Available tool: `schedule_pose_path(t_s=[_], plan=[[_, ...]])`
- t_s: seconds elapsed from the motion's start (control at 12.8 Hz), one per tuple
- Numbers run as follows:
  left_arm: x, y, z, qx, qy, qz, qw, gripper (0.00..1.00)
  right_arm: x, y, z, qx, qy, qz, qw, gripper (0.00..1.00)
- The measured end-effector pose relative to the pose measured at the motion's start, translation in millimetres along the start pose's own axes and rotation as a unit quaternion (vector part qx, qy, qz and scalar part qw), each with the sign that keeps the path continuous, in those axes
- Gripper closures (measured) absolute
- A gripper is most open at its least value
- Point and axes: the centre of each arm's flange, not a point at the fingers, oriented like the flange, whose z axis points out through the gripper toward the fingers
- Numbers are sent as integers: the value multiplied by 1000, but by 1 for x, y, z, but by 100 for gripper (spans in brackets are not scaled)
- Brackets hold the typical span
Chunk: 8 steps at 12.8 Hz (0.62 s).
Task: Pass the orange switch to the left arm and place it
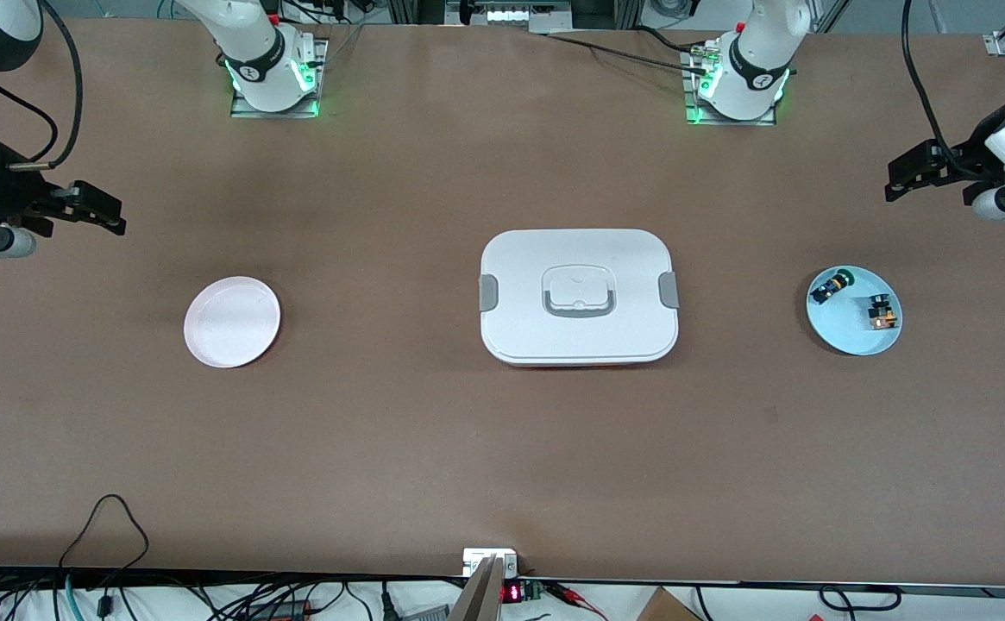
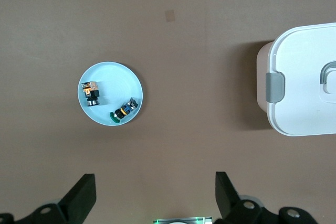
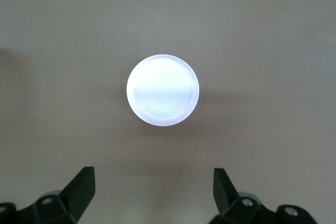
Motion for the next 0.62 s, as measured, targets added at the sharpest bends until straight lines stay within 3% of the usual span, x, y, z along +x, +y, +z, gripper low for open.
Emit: schedule_pose_path(t_s=[0.62], plan=[[0, 1, -2, 0, 2, 0, 1000, 0, 0, 0, 0, 0, 0, 0, 1000, 0]])
